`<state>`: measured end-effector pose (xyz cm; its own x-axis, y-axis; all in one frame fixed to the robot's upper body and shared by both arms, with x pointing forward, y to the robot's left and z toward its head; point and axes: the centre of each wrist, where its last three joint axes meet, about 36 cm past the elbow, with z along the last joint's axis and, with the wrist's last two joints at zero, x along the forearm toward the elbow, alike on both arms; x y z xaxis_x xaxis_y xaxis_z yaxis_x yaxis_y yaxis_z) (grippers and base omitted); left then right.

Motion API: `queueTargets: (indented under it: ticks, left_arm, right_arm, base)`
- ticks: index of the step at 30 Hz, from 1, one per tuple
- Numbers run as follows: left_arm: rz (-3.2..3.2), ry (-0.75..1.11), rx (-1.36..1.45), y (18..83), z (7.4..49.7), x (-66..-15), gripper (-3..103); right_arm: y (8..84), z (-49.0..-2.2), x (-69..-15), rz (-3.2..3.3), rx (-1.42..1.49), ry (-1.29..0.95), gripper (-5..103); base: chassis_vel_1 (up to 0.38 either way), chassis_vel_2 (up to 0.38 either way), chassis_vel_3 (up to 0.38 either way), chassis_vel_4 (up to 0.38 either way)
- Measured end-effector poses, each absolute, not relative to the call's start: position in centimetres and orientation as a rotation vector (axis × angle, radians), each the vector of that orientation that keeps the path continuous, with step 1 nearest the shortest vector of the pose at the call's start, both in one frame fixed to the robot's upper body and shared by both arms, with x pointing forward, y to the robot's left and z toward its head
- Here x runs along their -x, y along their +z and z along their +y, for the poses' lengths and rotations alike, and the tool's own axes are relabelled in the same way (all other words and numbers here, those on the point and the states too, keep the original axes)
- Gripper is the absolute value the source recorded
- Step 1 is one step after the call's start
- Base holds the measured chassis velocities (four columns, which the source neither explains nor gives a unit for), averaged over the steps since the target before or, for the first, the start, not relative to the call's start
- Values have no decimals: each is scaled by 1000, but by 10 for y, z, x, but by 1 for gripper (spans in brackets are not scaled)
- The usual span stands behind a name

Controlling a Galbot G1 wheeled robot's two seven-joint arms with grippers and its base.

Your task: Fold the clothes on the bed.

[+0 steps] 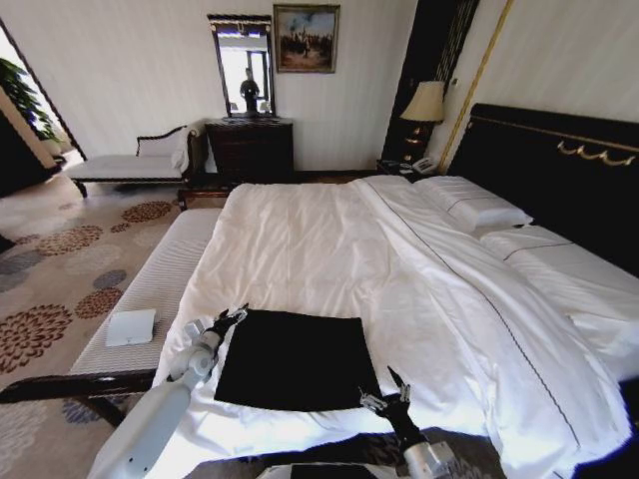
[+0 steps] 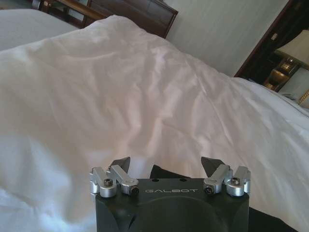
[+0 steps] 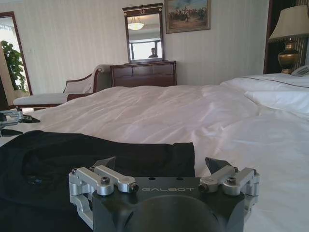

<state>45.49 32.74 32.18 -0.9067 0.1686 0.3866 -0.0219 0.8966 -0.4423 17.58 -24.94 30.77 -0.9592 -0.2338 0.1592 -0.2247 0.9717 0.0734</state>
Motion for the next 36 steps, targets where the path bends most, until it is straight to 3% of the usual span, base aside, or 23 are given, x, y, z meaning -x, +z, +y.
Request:
queueTargets:
  ticks: [6,8,12,29,36]
  left_arm:
    - [-2595,645,83,305,329,-463,58]
    - [-2589,643,80,301,329,-464,58]
    - [-2574,643,73,292,326,-470,40]
    - [-2560,636,88,289,313,-477,23]
    - [-2579,616,64,289,317,-477,1]
  right_arm:
    - [308,-250,-178,-2945,-346,-82,100]
    - [308,-250,-178,-2945,-347,-82,100]
    - [311,-251,-179,-2946,-341,-89,100]
    - [319,-253,-178,-2957,-329,-99,100]
    - [321,-251,-178,-2956,-327,-109,100]
  base:
    - [0,0,0,0]
    - [0,0,0,0]
    - [0,0,0,0]
    - [0,0,0,0]
    - [0,0,0,0]
